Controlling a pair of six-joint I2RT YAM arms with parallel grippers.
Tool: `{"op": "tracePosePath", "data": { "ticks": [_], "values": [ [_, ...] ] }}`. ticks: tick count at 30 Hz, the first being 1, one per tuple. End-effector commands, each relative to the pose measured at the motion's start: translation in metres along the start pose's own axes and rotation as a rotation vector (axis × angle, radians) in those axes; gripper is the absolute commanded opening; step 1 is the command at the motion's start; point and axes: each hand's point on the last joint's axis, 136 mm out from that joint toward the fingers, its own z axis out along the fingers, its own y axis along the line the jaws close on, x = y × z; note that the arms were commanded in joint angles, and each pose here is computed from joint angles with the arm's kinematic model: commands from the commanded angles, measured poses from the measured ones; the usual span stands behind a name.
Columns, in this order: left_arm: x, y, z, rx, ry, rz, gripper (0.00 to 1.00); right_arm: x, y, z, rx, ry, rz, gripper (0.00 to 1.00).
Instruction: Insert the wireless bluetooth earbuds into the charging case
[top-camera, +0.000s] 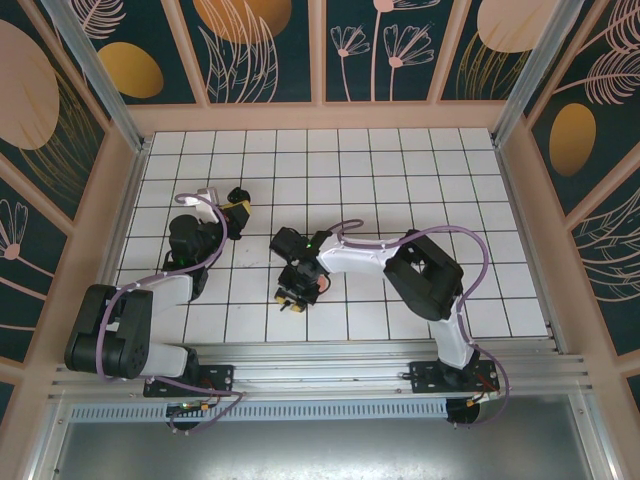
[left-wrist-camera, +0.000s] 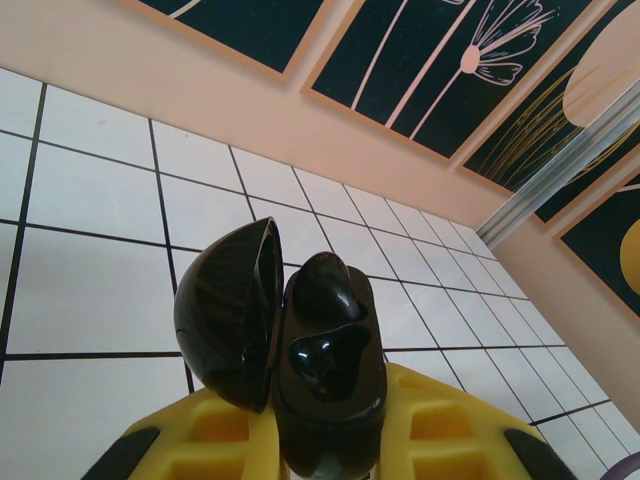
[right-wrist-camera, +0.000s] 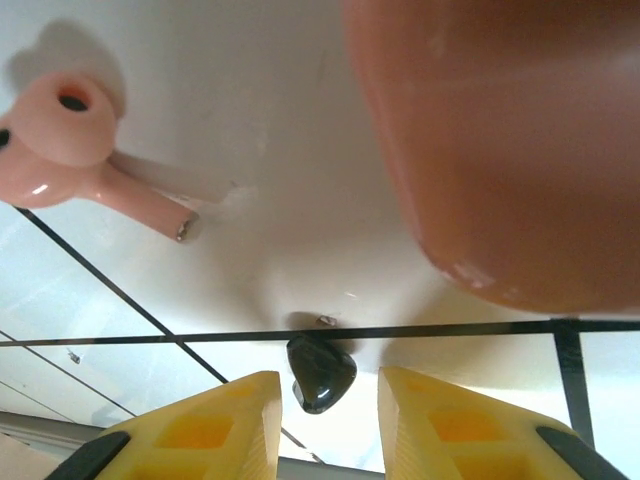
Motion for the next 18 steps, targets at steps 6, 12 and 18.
{"op": "tracePosePath", "data": {
  "ticks": [6,12,18],
  "values": [
    [-0.006,-0.005,-0.002,0.027,-0.021,0.001,0.08,-0.006,-0.001,-0.002,0.008,-0.019,0.019,0.3],
    [-0.007,-0.006,-0.002,0.028,-0.021,0.002,0.08,-0.01,-0.002,-0.001,0.013,-0.016,0.014,0.29],
    [-0.007,-0.006,-0.003,0.026,-0.021,0.005,0.08,-0.01,-0.001,0.004,0.009,0.0,0.01,0.27]
  ]
}}
